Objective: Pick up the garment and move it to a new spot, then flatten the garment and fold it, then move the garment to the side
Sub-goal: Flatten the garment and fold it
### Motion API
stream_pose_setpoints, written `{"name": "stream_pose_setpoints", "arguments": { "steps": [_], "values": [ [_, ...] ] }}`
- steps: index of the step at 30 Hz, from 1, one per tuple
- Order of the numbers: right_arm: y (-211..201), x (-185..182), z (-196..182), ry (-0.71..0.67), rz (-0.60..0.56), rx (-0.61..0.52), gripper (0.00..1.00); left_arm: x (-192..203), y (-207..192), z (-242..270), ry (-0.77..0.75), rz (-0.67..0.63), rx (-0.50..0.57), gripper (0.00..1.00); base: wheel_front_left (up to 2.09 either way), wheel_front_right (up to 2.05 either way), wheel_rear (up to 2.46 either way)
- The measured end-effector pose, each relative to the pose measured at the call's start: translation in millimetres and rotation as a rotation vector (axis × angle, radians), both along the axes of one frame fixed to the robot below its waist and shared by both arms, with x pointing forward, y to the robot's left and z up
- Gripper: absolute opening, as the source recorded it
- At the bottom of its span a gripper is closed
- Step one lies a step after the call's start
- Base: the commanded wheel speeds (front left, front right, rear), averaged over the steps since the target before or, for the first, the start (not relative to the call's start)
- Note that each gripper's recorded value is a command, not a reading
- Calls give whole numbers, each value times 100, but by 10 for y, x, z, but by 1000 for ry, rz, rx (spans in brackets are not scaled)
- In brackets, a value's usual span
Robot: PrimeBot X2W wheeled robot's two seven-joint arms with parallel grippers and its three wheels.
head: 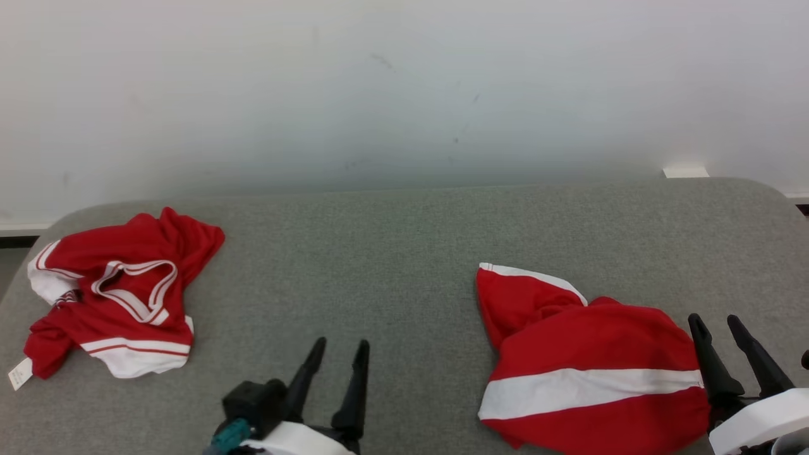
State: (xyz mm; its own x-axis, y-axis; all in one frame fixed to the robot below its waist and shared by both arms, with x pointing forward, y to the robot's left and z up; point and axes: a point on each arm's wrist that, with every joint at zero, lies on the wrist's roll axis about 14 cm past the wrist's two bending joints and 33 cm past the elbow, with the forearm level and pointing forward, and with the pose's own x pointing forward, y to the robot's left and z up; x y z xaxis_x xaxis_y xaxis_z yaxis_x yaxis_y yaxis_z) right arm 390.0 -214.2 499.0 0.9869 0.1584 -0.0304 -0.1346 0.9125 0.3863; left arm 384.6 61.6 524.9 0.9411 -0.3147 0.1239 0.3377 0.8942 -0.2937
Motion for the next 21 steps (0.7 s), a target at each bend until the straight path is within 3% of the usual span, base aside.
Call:
{"name": "stream_pose_setpoints", "arguments": {
  "steps": [6, 21],
  "values": [
    [-86, -89, 22, -36, -74, 19, 100, -39, -540, -404, 180, -227, 60, 100, 0, 0, 0],
    [-499, -414, -7, -42, -253, 65, 100, -412, -1584, -937, 578, -640, 23, 100, 0, 0, 0]
  ]
}}
